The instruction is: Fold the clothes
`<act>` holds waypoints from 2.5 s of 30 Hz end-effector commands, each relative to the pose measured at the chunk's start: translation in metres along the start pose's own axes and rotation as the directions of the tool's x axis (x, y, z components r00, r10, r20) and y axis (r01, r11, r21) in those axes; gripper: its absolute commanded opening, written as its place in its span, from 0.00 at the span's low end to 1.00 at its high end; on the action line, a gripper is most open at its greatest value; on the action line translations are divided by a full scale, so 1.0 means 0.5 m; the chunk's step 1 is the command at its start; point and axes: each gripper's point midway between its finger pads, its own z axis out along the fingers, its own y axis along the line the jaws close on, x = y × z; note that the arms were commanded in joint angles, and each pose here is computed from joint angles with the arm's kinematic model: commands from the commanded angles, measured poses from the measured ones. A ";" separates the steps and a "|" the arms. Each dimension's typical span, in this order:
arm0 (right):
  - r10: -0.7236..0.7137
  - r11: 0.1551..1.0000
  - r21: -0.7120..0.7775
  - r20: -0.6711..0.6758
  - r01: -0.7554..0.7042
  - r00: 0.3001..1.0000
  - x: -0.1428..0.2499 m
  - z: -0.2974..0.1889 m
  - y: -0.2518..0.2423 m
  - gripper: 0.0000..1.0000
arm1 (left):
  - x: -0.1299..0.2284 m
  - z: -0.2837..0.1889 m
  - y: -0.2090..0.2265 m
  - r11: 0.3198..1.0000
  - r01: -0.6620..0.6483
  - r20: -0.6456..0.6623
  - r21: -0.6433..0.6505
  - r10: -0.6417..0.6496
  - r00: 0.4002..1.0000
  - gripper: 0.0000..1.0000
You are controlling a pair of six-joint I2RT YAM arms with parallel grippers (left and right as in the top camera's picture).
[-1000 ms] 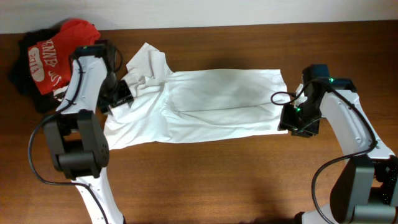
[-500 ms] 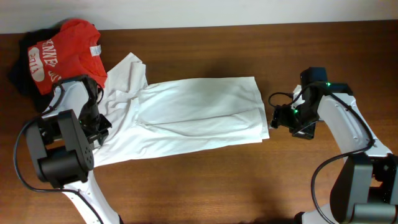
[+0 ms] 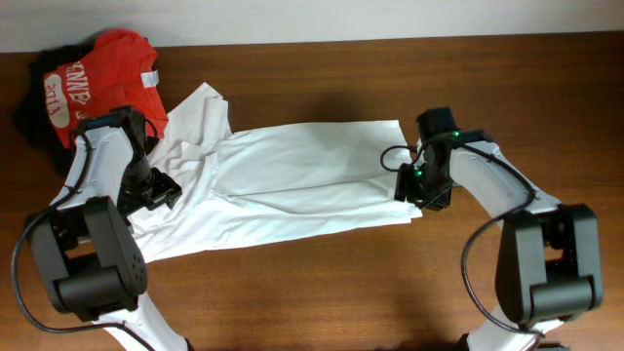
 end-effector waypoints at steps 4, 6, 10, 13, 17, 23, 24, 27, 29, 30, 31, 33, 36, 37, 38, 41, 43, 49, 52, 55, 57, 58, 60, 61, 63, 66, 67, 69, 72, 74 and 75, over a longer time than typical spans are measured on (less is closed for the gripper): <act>0.005 1.000 -0.006 -0.014 -0.005 1.000 -0.005 0.033 0.006 0.38 | 0.000 -0.004 -0.003 1.000 0.007 0.010 0.007 -0.007 1.000 0.87; 0.003 1.000 -0.008 -0.008 -0.003 1.000 -0.008 0.034 0.006 0.35 | -0.001 -0.004 -0.003 1.000 0.007 0.011 0.006 -0.007 1.000 0.87; 0.001 1.000 -0.013 0.005 -0.001 1.000 -0.015 0.035 0.009 0.04 | -0.002 -0.004 -0.003 1.000 0.007 0.013 0.008 -0.007 1.000 0.87; 0.001 0.998 -0.056 0.072 0.003 0.997 -0.068 -0.009 0.033 0.04 | -0.008 -0.004 -0.007 1.000 -0.001 0.025 0.014 0.001 1.000 0.87; -0.019 0.993 -0.106 0.232 0.045 0.973 -0.161 -0.073 0.073 0.04 | -0.013 -0.004 -0.009 1.000 0.001 0.035 0.020 -0.002 0.999 0.87; -0.024 0.996 -0.067 0.348 0.051 0.937 -0.225 -0.069 0.068 0.39 | -0.036 -0.008 -0.022 0.999 0.008 0.083 0.049 -0.012 0.996 0.86; -0.022 0.999 -0.039 0.339 0.038 0.941 -0.219 -0.066 0.056 0.58 | -0.036 -0.015 -0.021 0.998 0.010 0.092 0.054 -0.015 0.996 0.86; 0.024 1.000 0.011 0.228 -0.027 0.973 -0.179 -0.091 0.011 0.71 | -0.041 -0.120 -0.004 0.989 0.024 0.235 0.144 -0.057 0.970 0.86; -0.042 0.999 -0.027 0.132 0.046 0.990 -0.140 -0.109 0.032 0.51 | -0.014 -0.170 -0.030 0.971 -0.062 0.266 0.233 -0.003 0.964 0.85; -0.081 0.995 -0.043 0.088 0.085 0.993 -0.117 -0.102 0.041 0.36 | 0.007 -0.173 -0.055 0.955 -0.119 0.244 0.272 0.051 0.968 0.79; -0.101 0.994 -0.035 0.036 0.102 0.994 -0.082 -0.074 0.049 0.24 | 0.044 -0.161 -0.089 0.937 -0.160 0.188 0.312 0.105 0.977 0.70; -0.149 0.989 -0.026 -0.008 0.149 0.989 -0.039 -0.028 0.067 0.15 | 0.100 -0.116 -0.131 0.927 -0.226 0.124 0.298 0.197 0.972 0.39; -0.186 0.982 -0.020 -0.017 0.186 0.982 -0.004 0.029 0.079 0.12 | 0.138 -0.035 -0.149 0.926 -0.260 0.088 0.275 0.245 0.966 0.01; -0.148 0.989 0.011 -0.013 0.148 0.989 -0.001 0.042 0.062 0.09 | 0.141 -0.006 -0.150 0.925 -0.260 0.090 0.276 0.244 0.966 0.01; -0.118 0.992 0.043 -0.012 0.118 0.993 0.000 0.049 0.045 0.08 | 0.147 0.013 -0.152 0.924 -0.260 0.085 0.281 0.246 0.966 0.01; -0.097 0.994 0.052 -0.021 0.098 0.995 0.017 0.075 0.023 0.04 | 0.162 0.087 -0.151 0.925 -0.259 0.080 0.279 0.246 0.966 0.01; -0.094 0.994 0.058 -0.035 0.096 0.995 0.030 0.088 0.013 0.04 | 0.173 0.115 -0.146 0.933 -0.254 0.028 0.254 0.255 0.967 0.01; 0.163 0.972 0.196 -0.168 -0.129 0.972 0.105 0.055 -0.099 0.04 | 0.183 0.131 -0.048 0.989 -0.113 -0.073 0.096 0.120 0.990 0.01; 0.208 0.959 0.231 -0.183 -0.163 0.961 0.147 -0.029 -0.125 0.04 | 0.216 0.080 -0.017 0.993 -0.079 -0.084 0.091 0.087 0.993 0.01; 0.200 0.959 0.216 -0.066 -0.182 0.978 0.174 -0.140 -0.126 0.04 | 0.241 -0.020 0.017 0.983 -0.081 0.037 0.167 0.076 0.996 0.01; 0.050 0.999 0.001 0.053 -0.051 0.997 0.128 -0.170 -0.052 0.04 | 0.212 -0.074 0.005 0.958 -0.133 0.202 0.255 0.082 0.976 0.01; 0.028 0.999 -0.031 0.090 -0.025 0.996 0.110 -0.172 -0.035 0.04 | 0.196 -0.087 -0.005 0.950 -0.137 0.246 0.281 0.067 0.967 0.01; -0.037 0.998 -0.048 0.151 0.045 0.988 0.061 -0.142 0.001 0.04 | 0.146 -0.082 -0.027 0.946 -0.201 0.329 0.255 0.111 0.938 0.01; -0.060 0.997 -0.047 0.141 0.068 0.988 0.052 -0.115 0.017 0.04 | 0.130 -0.064 -0.037 0.951 -0.197 0.323 0.237 0.114 0.940 0.00; -0.087 0.995 -0.038 0.106 0.091 0.991 0.045 -0.065 0.037 0.04 | 0.111 -0.017 -0.058 0.958 -0.194 0.280 0.210 0.131 0.951 0.00; -0.080 0.997 0.003 0.037 0.080 0.996 0.034 0.018 0.023 0.04 | 0.079 0.065 -0.060 0.976 -0.152 0.207 0.158 0.118 0.971 0.01; -0.078 0.997 0.009 0.020 0.077 0.997 0.033 0.036 0.020 0.04 | 0.069 0.077 -0.054 0.979 -0.136 0.201 0.149 0.105 0.974 0.00; -0.072 0.997 0.019 -0.007 0.072 0.997 0.033 0.067 0.013 0.04 | 0.045 0.095 -0.025 0.992 -0.100 0.218 0.081 0.081 0.973 0.00; -0.069 0.997 0.028 -0.020 0.070 0.997 0.030 0.091 0.008 0.04 | 0.036 0.115 -0.015 0.995 -0.081 0.206 0.058 0.068 0.976 0.01; 0.049 0.983 0.177 -0.040 -0.041 0.998 0.052 0.086 -0.049 0.04 | 0.064 0.144 -0.003 0.996 -0.093 0.125 0.016 0.091 0.988 0.01; 0.080 0.976 0.207 -0.067 -0.065 0.994 0.067 0.082 -0.064 0.04 | 0.082 0.157 -0.002 0.995 -0.101 0.074 0.013 0.100 0.992 0.00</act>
